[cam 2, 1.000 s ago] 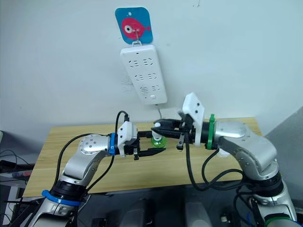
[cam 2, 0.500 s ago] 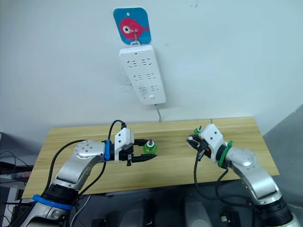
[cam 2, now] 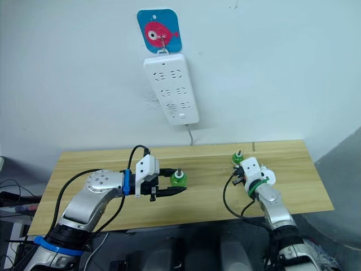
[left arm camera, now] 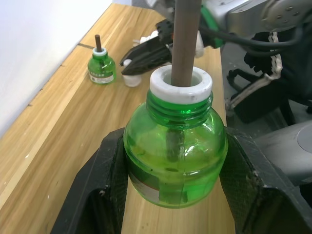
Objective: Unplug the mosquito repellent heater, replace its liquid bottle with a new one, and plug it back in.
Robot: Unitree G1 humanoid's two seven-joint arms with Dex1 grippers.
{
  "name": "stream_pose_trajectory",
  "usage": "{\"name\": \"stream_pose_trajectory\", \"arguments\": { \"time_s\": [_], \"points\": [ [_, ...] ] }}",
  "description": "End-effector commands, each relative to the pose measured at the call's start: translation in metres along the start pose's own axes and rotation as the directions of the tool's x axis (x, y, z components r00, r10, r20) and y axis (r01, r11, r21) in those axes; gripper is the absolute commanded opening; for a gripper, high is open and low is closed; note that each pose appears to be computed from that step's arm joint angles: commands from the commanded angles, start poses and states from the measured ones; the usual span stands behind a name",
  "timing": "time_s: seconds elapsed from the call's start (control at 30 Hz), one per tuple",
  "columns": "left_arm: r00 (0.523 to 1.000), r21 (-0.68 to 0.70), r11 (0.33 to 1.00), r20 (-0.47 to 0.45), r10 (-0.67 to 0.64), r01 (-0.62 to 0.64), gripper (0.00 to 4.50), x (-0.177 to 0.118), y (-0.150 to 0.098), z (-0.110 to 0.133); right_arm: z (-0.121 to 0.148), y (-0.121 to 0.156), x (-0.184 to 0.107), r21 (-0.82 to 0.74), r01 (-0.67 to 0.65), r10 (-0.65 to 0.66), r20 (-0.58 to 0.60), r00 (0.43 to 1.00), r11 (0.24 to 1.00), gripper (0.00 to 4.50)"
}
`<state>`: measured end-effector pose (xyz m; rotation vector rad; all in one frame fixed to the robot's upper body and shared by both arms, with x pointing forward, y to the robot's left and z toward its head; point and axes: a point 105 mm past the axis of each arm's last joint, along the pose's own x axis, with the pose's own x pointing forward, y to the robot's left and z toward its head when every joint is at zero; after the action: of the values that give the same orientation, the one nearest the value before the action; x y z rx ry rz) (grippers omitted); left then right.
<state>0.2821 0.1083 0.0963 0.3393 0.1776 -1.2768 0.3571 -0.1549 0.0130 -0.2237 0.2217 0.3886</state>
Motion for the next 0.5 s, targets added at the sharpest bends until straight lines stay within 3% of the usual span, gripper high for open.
{"name": "stream_pose_trajectory", "arguments": {
  "time_s": [0.03,0.2,0.33,0.4,0.5],
  "points": [
    [1.000,0.035,0.999,0.029,-0.008,0.007,2.25,-0.002,-0.003,0.012,-0.007,-0.010,0.000,0.042,0.053,-0.053,-0.005,0.999,0.998,0.35],
    [1.000,0.030,1.000,0.028,-0.003,0.003,2.25,-0.003,-0.004,0.011,-0.001,-0.008,-0.003,0.126,0.052,-0.058,0.046,0.997,0.991,2.10],
    [1.000,0.026,1.000,0.030,-0.001,0.000,2.25,-0.003,-0.004,0.011,0.037,-0.010,-0.018,0.185,0.001,-0.032,0.164,0.986,0.983,3.57],
    [0.999,0.024,1.000,0.034,-0.003,0.002,2.25,-0.003,-0.004,0.012,0.065,0.004,-0.033,0.107,-0.134,0.108,0.220,0.970,0.985,4.25],
    [0.999,0.022,0.999,0.044,-0.025,0.024,2.25,-0.003,-0.004,0.014,0.099,0.045,-0.062,-0.115,-0.399,0.414,0.213,0.885,0.910,4.26]
  ]
}}
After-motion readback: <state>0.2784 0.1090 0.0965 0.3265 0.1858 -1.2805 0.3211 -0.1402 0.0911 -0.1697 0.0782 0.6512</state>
